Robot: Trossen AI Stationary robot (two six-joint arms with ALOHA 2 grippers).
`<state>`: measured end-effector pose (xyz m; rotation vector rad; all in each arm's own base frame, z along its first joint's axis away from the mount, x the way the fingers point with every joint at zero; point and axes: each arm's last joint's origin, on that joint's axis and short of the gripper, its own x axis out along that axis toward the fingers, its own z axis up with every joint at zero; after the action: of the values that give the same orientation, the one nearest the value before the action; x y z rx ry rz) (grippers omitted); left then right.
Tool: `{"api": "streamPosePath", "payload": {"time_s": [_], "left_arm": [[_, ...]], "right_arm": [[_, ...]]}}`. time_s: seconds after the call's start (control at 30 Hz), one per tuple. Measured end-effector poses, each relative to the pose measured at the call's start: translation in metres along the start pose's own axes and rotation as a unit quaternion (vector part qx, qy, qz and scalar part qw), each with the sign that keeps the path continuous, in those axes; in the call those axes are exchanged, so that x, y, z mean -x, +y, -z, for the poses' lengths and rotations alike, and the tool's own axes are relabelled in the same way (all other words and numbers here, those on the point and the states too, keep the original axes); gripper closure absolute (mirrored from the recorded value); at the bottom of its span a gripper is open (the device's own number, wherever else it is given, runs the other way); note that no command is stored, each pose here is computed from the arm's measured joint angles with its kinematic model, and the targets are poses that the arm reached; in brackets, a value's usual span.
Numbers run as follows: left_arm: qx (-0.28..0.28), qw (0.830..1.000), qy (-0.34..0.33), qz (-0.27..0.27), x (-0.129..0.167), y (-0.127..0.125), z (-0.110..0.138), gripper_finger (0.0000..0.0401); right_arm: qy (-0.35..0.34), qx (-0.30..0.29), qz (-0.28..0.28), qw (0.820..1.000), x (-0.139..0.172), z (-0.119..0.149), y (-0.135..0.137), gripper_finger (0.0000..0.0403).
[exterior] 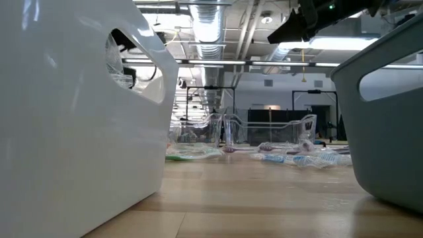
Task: Pick & Place Toothbrushes
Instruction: Put the orange toothbrush into the green bin
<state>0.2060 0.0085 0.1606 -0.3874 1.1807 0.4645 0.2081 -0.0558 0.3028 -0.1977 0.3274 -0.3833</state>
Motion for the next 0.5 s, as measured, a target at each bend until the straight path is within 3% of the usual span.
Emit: {"api": "streamPosePath", "payload": {"time_s": [0.37, 0.5], "left_arm": [[0.012, 1.0, 0.013, -0.003, -0.0108, 0.0052, 0.0122, 0.0263], [0.012, 1.0, 0.011, -0.002, -0.0108, 0.0049, 0.0118, 0.0285]], "right_arm": [[-0.003, 0.0, 0.001, 1.0, 0.0, -0.0006, -0.0002, 0.0287], [-0.003, 0.0, 0.001, 1.0, 0.0, -0.0006, -0.0002, 0.0287]]}}
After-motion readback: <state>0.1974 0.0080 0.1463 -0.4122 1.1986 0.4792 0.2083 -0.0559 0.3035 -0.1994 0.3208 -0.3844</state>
